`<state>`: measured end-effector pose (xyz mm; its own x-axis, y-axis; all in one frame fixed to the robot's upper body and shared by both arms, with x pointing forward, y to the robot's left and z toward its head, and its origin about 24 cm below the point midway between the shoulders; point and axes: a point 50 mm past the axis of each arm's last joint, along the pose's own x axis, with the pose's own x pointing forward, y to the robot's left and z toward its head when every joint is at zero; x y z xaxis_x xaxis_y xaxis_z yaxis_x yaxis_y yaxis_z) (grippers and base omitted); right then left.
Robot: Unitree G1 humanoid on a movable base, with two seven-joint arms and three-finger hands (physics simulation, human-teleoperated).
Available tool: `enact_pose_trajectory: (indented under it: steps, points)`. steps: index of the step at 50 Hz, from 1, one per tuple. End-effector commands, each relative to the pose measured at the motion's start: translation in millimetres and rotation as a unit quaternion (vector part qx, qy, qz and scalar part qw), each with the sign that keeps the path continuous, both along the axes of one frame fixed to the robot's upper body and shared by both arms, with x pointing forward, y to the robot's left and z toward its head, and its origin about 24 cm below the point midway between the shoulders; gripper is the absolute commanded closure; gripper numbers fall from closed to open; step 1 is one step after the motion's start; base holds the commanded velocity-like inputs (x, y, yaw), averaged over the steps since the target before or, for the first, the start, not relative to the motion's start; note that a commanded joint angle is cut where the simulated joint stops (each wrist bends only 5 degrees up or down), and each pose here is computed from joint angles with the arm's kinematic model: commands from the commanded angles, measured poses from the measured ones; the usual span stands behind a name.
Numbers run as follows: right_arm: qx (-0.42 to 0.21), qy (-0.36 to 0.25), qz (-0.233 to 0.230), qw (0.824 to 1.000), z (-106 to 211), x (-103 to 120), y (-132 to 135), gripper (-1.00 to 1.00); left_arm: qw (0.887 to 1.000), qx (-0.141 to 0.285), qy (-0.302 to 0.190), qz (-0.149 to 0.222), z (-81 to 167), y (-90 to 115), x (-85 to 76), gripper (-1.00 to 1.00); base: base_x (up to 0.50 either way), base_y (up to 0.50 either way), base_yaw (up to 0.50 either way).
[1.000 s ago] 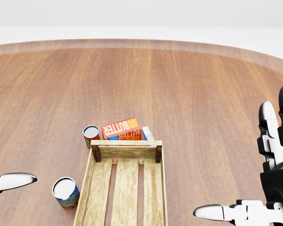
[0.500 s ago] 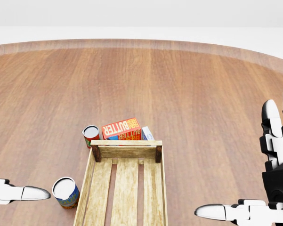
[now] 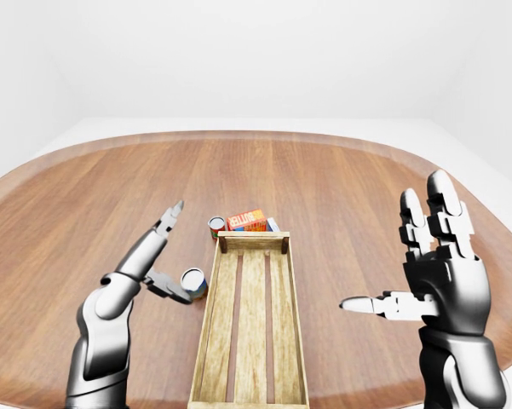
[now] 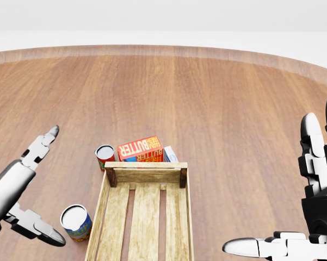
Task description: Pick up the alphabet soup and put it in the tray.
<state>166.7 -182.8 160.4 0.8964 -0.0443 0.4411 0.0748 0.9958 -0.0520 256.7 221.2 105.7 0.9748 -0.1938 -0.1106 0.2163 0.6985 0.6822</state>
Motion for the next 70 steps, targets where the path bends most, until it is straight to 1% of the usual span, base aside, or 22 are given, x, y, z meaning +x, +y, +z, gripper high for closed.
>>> enact_pose_trajectory:
  steps: [1,6,8,9,11,13,15,16,17,32,34,36,41,45,47,50,54,55,65,67,68,70]
  points:
    - [-0.001,-0.002,0.002,1.000,0.9,-0.6,0.8,-1.00,0.993,0.084,0.087,0.007,-27.4,3.5,17.6,-1.00,0.00,0.00,0.00]
    - [0.000,-0.003,0.002,1.000,1.3,-0.8,0.8,-1.00,0.989,0.103,0.106,0.017,-35.1,6.9,27.1,-1.00,0.00,0.00,0.00]
    - [0.000,-0.003,0.001,1.000,1.3,-0.9,0.6,-1.00,0.988,0.100,0.113,0.015,-37.8,6.9,27.3,-1.00,0.00,0.00,0.00]
    - [0.000,-0.001,0.001,1.000,0.4,0.3,0.6,-1.00,0.981,0.130,0.137,0.032,-52.5,11.9,31.7,-1.00,0.00,0.00,0.00]
    - [0.000,-0.002,0.001,1.000,0.7,0.3,1.1,-1.00,0.982,0.139,0.124,0.010,-35.4,6.6,37.6,-1.00,0.00,0.00,0.00]
    - [0.000,-0.002,0.001,1.000,0.8,0.1,1.4,-1.00,0.981,0.144,0.129,0.012,-36.8,6.3,44.0,-1.00,0.00,0.00,0.00]
    - [0.000,-0.002,0.000,1.000,0.7,0.2,0.9,-1.00,0.978,0.155,0.138,0.017,-42.5,7.1,44.6,-1.00,0.00,0.00,0.00]
    - [0.000,-0.001,-0.001,1.000,0.5,0.2,0.7,-1.00,0.963,0.223,0.151,0.022,-55.5,-0.1,56.6,-1.00,0.00,0.00,0.00]
    - [-0.001,-0.003,-0.004,1.000,1.3,-1.1,-0.2,-1.00,0.956,0.242,0.165,0.032,-64.6,2.3,62.1,-1.00,0.00,0.00,0.00]
    - [-0.002,-0.001,-0.004,1.000,0.5,0.3,-0.1,-1.00,0.951,0.256,0.171,0.040,-67.5,4.2,64.2,-1.00,0.00,0.00,0.00]
    - [-0.002,-0.001,-0.005,1.000,0.7,0.1,-0.2,-1.00,0.950,0.254,0.176,0.050,-77.2,6.0,63.0,-1.00,0.00,0.00,0.00]
    - [-0.001,-0.002,-0.005,1.000,0.9,-0.3,-0.4,-1.00,0.951,0.257,0.169,0.039,-67.3,3.3,64.8,-1.00,0.00,0.00,0.00]
    - [-0.002,-0.002,-0.005,1.000,0.9,-0.3,-0.2,-1.00,0.950,0.257,0.170,0.037,-68.2,1.8,64.8,-1.00,0.00,0.00,0.00]
    - [-0.002,-0.001,-0.006,1.000,0.6,-0.1,-0.7,-1.00,0.950,0.256,0.176,0.041,-73.5,1.6,66.8,-1.00,0.00,0.00,0.00]
    - [-0.002,-0.002,-0.006,1.000,0.7,-0.3,-0.9,-1.00,0.949,0.255,0.181,0.049,-82.6,2.2,65.8,-1.00,0.00,0.00,0.00]
    - [-0.002,-0.001,-0.007,1.000,0.4,-0.2,-1.4,-1.00,0.950,0.254,0.177,0.036,-76.4,-2.7,66.6,-1.00,0.00,0.00,0.00]
    - [-0.001,-0.001,-0.009,1.000,0.6,-0.7,-2.1,-1.00,0.949,0.251,0.189,0.036,-85.4,-4.0,65.6,-1.00,0.00,0.00,0.00]
    - [-0.001,-0.002,-0.009,1.000,0.9,-1.0,-2.4,-1.00,0.948,0.250,0.193,0.039,-94.2,-3.6,64.6,-1.00,0.00,0.00,0.00]
    - [-0.001,-0.001,-0.010,1.000,0.6,-0.4,-1.9,-1.00,0.948,0.248,0.197,0.036,-95.4,-6.1,66.5,-1.00,0.00,0.00,0.00]
    - [-0.002,-0.002,-0.010,1.000,0.9,-0.7,-1.9,-1.00,0.947,0.249,0.197,0.035,-103.0,-7.2,65.2,-1.00,0.00,0.00,0.00]
    - [-0.002,-0.002,-0.010,1.000,0.9,-0.8,-2.0,-1.00,0.946,0.252,0.198,0.034,-98.9,-8.0,65.8,-1.00,0.00,0.00,0.00]
    - [-0.001,-0.003,-0.010,1.000,1.2,-1.2,-2.3,-1.00,0.946,0.251,0.200,0.033,-108.2,-9.3,64.3,-1.00,0.00,0.00,0.00]
